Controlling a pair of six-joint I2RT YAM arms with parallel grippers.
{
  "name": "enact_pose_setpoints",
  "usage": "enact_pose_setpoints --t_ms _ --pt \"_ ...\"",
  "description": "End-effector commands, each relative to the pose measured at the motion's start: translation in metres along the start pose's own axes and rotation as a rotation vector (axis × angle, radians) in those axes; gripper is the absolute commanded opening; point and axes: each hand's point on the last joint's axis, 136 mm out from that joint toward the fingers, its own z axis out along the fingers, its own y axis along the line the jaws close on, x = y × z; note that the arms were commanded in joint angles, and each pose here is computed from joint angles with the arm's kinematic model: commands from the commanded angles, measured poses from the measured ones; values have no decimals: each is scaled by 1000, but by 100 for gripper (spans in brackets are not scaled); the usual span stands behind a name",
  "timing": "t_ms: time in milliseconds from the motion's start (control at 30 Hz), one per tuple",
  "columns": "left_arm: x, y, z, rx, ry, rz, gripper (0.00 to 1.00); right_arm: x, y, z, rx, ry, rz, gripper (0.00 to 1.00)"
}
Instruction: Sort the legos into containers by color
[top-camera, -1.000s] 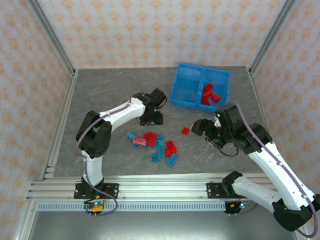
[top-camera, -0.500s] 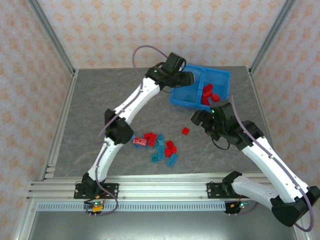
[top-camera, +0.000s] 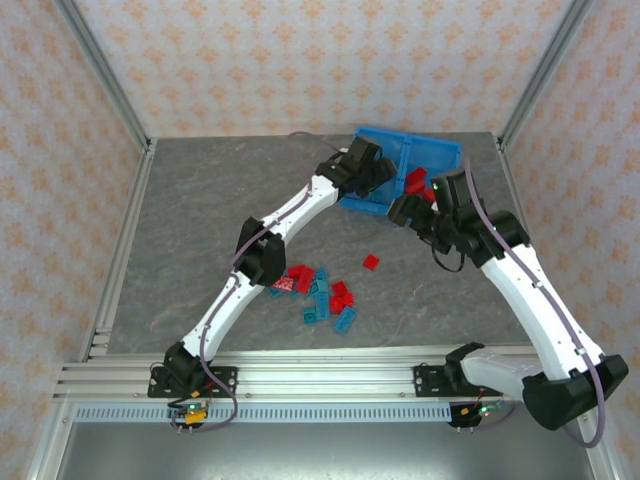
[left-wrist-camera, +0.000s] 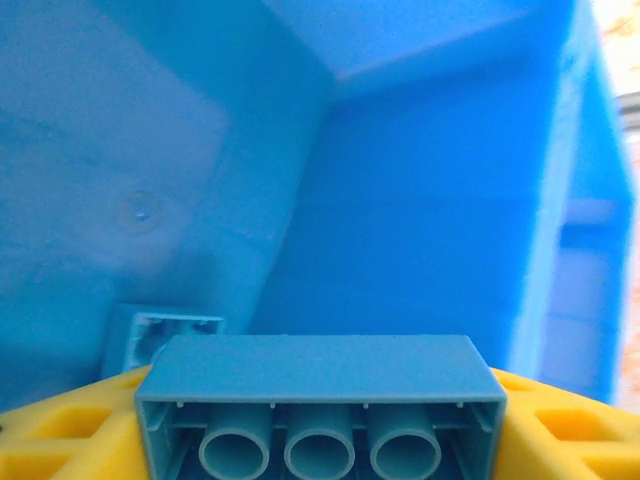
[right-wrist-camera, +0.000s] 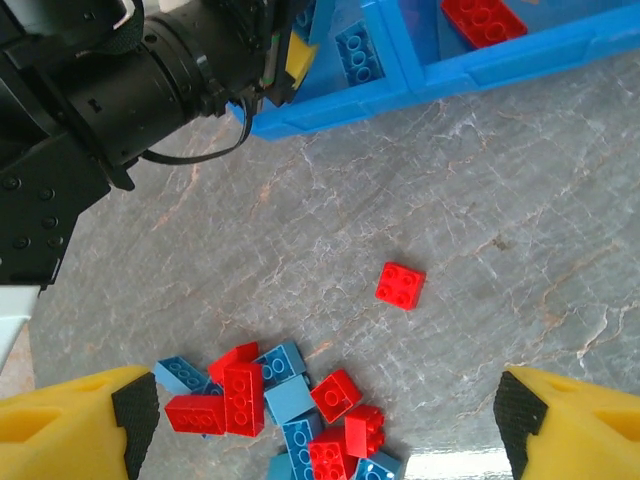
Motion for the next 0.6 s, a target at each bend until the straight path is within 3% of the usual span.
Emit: enact_pose_setpoints --t_ms 0,200,400,567 --pt "-26 -60 -35 153 -101 -46 75 3 10 -5 -41 61 -104 89" --pt "-35 -83 -83 141 -124 51 98 4 12 5 -77 83 -153 89" --pt "-45 -75 -145 2 -167 144 99 3 16 5 -102 87 -205 89" --pt "-50 -43 -215 -194 -216 223 100 8 16 4 -115 97 -257 89"
